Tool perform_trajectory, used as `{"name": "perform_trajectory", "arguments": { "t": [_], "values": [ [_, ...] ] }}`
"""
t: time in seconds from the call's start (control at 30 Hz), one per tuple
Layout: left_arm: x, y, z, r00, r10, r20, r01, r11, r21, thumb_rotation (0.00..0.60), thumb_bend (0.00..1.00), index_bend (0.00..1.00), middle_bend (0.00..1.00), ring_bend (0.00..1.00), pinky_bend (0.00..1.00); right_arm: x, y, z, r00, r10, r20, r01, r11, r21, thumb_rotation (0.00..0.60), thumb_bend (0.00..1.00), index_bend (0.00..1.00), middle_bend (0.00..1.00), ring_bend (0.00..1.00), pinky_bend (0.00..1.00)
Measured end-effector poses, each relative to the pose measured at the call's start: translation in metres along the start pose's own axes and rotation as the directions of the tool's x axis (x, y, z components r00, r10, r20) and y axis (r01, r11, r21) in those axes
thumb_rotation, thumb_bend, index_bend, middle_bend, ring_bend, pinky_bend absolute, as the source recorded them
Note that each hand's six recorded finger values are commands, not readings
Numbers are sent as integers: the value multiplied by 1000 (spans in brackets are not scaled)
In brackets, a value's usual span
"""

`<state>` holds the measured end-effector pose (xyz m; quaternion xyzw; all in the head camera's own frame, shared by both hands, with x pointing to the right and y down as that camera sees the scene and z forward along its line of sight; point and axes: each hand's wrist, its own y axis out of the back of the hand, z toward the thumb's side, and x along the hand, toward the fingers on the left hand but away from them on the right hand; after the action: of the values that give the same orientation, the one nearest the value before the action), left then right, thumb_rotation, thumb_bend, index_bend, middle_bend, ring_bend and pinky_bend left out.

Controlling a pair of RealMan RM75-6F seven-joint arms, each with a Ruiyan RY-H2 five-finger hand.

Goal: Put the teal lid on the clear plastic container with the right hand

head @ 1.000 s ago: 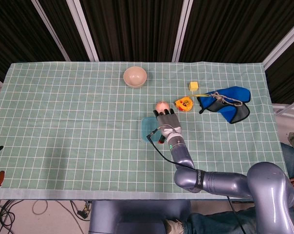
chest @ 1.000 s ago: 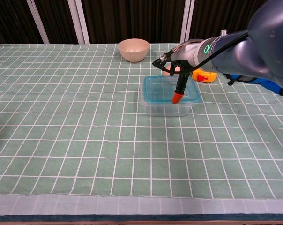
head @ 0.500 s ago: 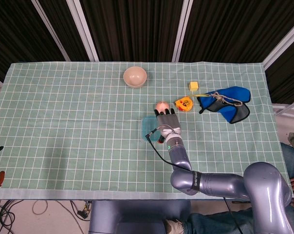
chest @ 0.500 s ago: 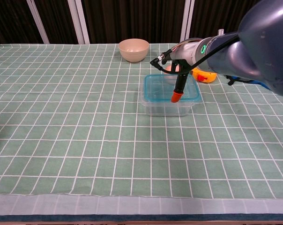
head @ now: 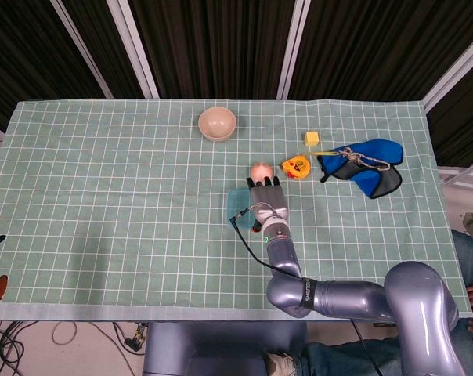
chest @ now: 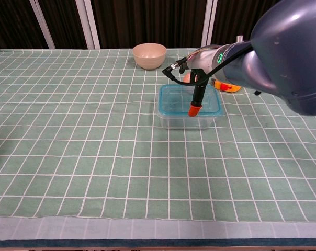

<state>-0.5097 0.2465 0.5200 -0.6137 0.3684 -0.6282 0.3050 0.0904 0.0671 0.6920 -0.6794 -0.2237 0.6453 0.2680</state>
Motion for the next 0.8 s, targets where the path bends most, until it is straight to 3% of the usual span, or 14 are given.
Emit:
{"name": "perform_trajectory", "arguments": {
  "t": [0.8],
  "values": [
    [0,0,-1,1000,-3,-4,3,1000,0,600,460,107,0,0,0,-2,-3,5,1000,-1,0,1,1000,-12,600,115,88,417,94,0]
  ]
}}
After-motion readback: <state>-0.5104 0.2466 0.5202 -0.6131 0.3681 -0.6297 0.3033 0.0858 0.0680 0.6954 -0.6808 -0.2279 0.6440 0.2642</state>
